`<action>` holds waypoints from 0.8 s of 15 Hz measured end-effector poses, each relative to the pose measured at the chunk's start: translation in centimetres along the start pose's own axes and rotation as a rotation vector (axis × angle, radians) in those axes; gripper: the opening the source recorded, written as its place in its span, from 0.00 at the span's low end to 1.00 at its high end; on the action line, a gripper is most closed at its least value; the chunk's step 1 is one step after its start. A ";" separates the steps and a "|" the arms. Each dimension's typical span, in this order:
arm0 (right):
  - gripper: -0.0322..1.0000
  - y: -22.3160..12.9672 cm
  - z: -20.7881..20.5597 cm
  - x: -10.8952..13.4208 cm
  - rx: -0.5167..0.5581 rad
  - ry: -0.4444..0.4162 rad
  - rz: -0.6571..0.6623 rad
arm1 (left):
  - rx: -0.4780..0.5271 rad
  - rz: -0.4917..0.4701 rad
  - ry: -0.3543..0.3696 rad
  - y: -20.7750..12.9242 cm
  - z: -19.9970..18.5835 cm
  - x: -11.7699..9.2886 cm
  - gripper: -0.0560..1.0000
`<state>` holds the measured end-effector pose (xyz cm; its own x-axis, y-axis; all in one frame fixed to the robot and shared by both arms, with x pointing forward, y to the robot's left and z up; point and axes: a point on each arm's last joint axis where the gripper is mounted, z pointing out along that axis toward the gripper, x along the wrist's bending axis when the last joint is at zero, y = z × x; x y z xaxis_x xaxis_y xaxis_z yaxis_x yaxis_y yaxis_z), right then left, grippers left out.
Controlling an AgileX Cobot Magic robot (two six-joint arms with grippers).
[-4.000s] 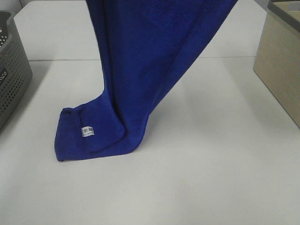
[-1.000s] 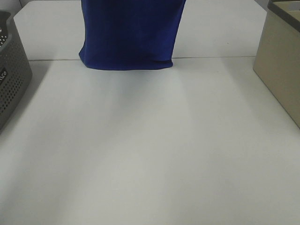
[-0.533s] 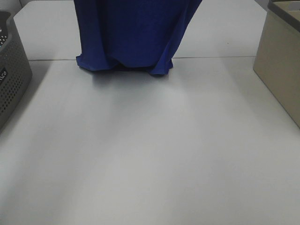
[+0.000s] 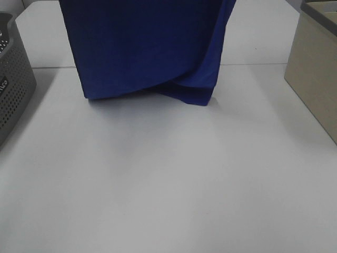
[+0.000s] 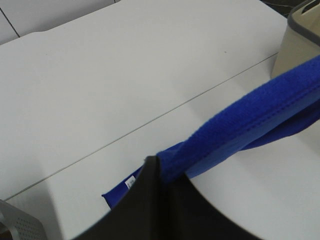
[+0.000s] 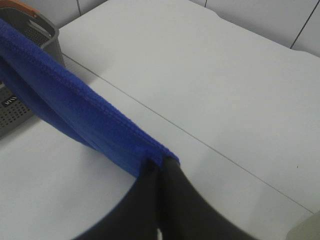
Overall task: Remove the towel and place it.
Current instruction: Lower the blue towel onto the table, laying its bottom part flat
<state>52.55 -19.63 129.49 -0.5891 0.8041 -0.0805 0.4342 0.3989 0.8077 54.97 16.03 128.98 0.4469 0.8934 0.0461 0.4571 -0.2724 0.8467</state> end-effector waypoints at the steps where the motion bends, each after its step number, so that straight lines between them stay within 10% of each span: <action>1: 0.05 0.0 -0.1 0.1 -0.002 0.004 -0.001 | -0.010 -0.004 -0.001 0.1 -0.5 0.0 0.05; 5: 0.05 -0.7 7.7 -2.6 0.094 -0.077 -0.008 | -0.008 -0.010 0.045 -0.1 4.8 0.4 0.05; 12: 0.05 3.4 10.7 -6.3 -0.367 -0.378 -0.144 | -0.567 0.123 0.165 4.0 9.3 1.4 0.05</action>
<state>65.07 -18.63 126.47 -0.3092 0.8824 -0.3548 0.0612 0.3907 0.9185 64.60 12.89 127.47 0.3244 0.9234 0.2053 -0.0918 -0.1853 0.9784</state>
